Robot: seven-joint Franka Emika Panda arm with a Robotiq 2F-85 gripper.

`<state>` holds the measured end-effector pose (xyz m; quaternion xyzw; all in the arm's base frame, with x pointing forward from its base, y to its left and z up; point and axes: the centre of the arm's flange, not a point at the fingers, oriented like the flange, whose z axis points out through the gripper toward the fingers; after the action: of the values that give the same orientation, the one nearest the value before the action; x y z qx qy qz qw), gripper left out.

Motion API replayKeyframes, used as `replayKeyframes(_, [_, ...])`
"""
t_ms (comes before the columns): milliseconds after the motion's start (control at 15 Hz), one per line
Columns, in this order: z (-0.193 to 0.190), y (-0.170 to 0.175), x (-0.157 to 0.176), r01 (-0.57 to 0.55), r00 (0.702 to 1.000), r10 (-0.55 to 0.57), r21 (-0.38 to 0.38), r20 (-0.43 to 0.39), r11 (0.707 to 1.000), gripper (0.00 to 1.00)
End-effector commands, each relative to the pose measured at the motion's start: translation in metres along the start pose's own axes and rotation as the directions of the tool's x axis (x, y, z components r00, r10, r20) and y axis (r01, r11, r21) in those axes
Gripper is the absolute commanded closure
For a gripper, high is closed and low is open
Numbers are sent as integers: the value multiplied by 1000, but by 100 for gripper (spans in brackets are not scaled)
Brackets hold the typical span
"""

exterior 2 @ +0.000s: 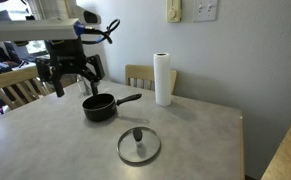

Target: Put the glass lid on top of the black pot

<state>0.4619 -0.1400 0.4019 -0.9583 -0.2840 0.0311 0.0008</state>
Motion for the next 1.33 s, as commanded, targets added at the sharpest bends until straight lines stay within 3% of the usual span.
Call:
replayKeyframes(0, [24, 26, 11, -18, 997, 13, -62, -80, 998, 0])
replayKeyframes(267, [56, 51, 25, -9, 995, 2, -72, -96, 997, 0])
replayKeyframes(467, [87, 70, 28, 23, 998, -26, -47, -52, 999, 0])
replayKeyframes(600, [86, 76, 25, 27, 999, -27, -23, -25, 999, 0])
replayKeyframes(667, [87, 58, 21, 7, 999, -8, -37, -31, 999, 0])
replayKeyframes(933, [88, 68, 23, 10, 1000, -11, -38, -25, 999, 0])
replayKeyframes(1267, [130, 99, 39, -27, 999, 23, -102, -38, 994, 0])
